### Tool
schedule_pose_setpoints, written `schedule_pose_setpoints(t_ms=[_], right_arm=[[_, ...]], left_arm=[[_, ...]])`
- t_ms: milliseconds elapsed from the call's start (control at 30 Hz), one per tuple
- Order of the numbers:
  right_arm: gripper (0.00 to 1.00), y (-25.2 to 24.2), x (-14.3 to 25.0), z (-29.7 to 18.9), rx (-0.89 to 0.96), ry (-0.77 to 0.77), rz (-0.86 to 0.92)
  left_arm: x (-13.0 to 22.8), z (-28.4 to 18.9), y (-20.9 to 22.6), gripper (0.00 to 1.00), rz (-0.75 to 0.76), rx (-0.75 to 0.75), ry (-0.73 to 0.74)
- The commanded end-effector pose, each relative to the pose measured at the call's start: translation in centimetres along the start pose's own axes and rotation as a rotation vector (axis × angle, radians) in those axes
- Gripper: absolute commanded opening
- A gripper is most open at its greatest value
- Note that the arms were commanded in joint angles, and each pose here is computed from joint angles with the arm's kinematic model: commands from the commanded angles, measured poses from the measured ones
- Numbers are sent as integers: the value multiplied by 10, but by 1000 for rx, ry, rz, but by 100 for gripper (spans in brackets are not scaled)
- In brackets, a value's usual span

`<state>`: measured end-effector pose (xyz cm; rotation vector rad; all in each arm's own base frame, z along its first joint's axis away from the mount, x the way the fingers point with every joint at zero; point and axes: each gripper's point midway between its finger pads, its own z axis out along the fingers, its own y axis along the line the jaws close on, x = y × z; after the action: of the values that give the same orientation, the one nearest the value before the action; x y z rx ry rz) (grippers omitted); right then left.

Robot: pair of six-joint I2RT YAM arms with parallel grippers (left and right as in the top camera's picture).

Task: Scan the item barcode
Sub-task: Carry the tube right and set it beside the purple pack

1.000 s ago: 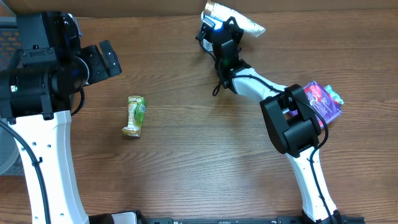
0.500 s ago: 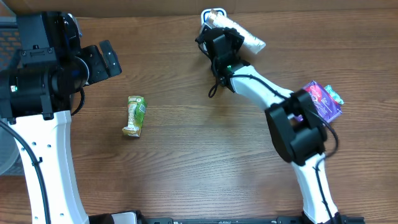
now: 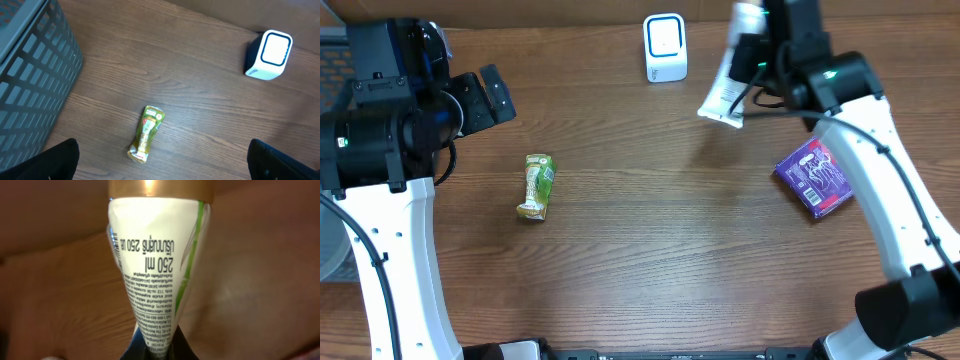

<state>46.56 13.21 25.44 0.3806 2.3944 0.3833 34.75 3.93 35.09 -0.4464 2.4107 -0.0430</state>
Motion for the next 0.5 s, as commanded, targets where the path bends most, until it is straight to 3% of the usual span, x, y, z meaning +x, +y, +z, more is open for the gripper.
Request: schedule_pose_setpoints(t_ms=[0,233,467], right_arm=[[4,-52,44,49,147,111,385],[4,-128,80,93,269,82,535],[4,-211,85,96,405,15,664]], left_arm=[[-3,-4,1,100,-12,-3,-18],[-3,-4,1,100,-12,-3,-18],[-3,-4,1,99,-12,-3,-18]])
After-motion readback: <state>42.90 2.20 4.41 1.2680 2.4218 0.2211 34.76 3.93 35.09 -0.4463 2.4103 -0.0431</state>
